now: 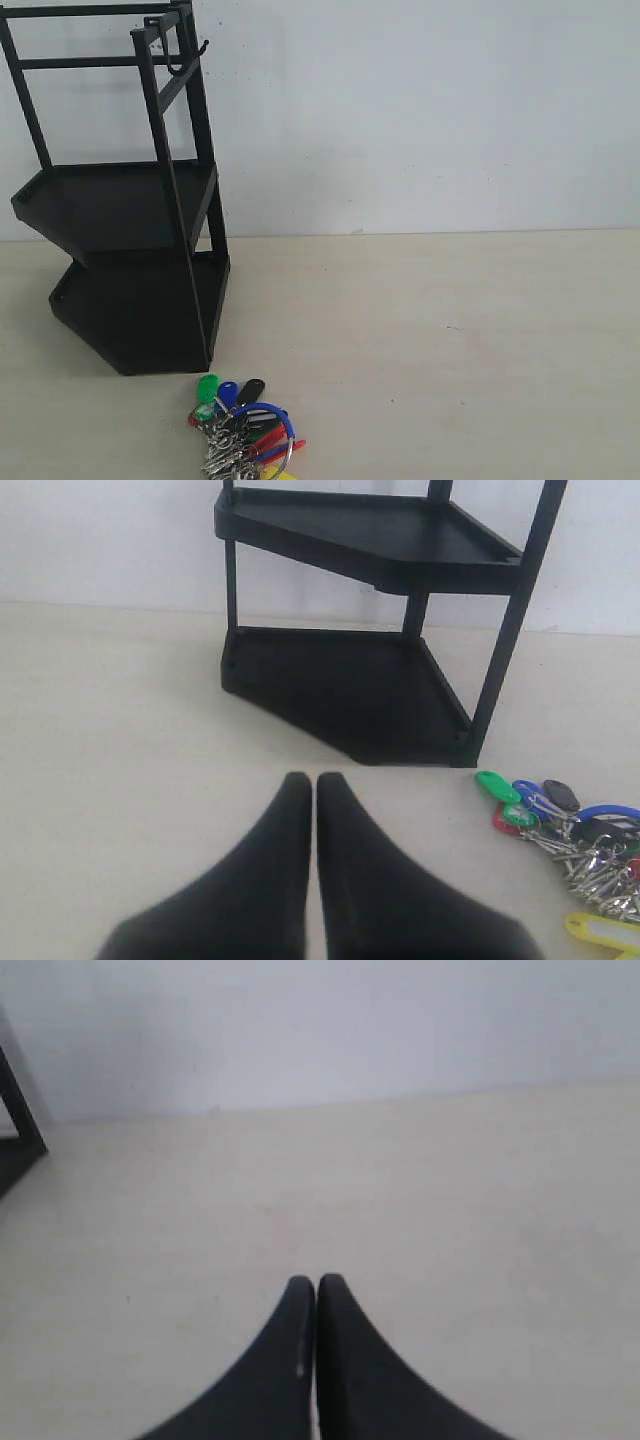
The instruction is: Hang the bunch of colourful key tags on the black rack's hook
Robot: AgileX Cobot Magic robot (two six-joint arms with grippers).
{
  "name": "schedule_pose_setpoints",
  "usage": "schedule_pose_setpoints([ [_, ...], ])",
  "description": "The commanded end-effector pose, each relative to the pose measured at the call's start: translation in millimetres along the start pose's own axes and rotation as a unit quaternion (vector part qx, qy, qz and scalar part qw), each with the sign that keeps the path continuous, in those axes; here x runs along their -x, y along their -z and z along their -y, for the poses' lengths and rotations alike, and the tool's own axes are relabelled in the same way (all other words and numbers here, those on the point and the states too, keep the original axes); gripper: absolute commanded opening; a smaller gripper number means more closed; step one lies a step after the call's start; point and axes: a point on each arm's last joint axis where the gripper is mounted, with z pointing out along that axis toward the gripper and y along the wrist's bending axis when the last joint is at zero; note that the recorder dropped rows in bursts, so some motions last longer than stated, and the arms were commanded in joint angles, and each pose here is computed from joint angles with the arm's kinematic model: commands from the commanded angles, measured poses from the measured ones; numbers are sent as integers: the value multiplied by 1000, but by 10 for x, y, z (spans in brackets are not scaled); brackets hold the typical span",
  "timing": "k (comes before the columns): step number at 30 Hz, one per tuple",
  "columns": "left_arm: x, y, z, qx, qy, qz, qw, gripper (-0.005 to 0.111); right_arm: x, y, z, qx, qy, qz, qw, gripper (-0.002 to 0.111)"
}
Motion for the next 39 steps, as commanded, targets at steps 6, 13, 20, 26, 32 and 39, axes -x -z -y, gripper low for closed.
schedule_pose_setpoints([
  [6, -2, -1, -4, 2, -4, 3, 1000, 4, 344, 74, -61, 32, 7, 193, 981, 0],
  [13, -2, -1, -4, 2, -4, 3, 1000, 4, 546, 193, -99, 53, 11, 317, 947, 0],
  [20, -2, -1, -4, 2, -4, 3, 1000, 4, 1191, 730, -175, 90, -8, 550, 830, 0],
  [26, -2, -1, -4, 2, -4, 3, 1000, 4, 2005, 456, -260, 57, -72, 268, 959, 0],
  [32, -2, -1, -4, 2, -4, 3, 1000, 4, 1720, -390, -270, 0, -71, -118, 990, 0],
  [39, -2, -1, -4, 2, -4, 3, 1000, 4, 1287, -918, -579, 163, -88, -346, 920, 0],
])
